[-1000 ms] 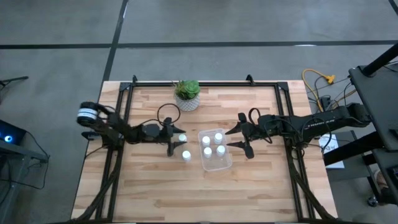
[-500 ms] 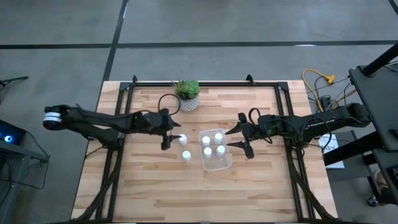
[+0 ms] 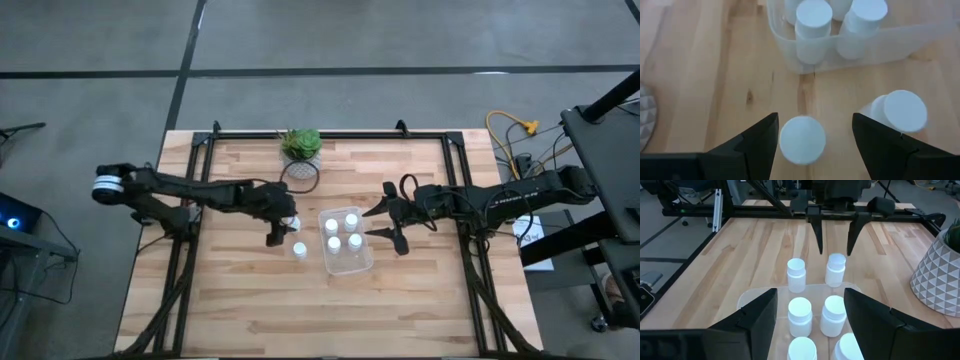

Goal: Pick and place pill bottles into a basket
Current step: Put the white medicine bottle into the transparent bin

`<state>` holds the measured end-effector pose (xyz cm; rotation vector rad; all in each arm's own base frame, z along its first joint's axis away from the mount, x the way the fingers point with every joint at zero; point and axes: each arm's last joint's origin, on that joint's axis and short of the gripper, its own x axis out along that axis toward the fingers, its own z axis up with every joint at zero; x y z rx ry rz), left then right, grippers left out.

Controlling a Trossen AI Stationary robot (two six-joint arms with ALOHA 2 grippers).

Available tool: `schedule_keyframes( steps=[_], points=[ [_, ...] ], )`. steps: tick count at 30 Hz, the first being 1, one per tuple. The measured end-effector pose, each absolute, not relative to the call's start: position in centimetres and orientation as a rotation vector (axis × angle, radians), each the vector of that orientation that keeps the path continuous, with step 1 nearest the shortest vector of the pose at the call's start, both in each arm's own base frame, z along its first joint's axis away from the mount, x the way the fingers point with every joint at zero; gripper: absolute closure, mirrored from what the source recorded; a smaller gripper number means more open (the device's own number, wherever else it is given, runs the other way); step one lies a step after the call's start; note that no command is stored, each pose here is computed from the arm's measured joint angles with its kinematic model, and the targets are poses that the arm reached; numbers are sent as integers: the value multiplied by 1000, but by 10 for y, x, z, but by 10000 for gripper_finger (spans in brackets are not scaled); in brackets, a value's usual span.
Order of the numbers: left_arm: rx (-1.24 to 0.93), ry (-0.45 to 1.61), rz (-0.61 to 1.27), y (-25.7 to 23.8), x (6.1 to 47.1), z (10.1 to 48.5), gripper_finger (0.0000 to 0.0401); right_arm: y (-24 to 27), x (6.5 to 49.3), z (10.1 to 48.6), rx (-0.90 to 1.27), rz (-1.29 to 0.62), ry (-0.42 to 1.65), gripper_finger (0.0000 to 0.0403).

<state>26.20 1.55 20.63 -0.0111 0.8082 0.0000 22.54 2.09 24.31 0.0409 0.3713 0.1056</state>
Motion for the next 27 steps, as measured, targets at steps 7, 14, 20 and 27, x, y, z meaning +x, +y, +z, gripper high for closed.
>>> schedule_keyframes(
  steps=[7,14,20,27],
  points=[
    [0,922,-9,19,280,201,166,21,225,242,55,103,381,184],
    [-13,1038,1,24,292,198,166,21,225,242,55,102,387,184],
    [-17,1082,7,26,300,197,166,21,225,241,55,102,391,184],
    [-25,1125,8,26,296,196,166,21,224,240,58,101,410,184]
  ],
)
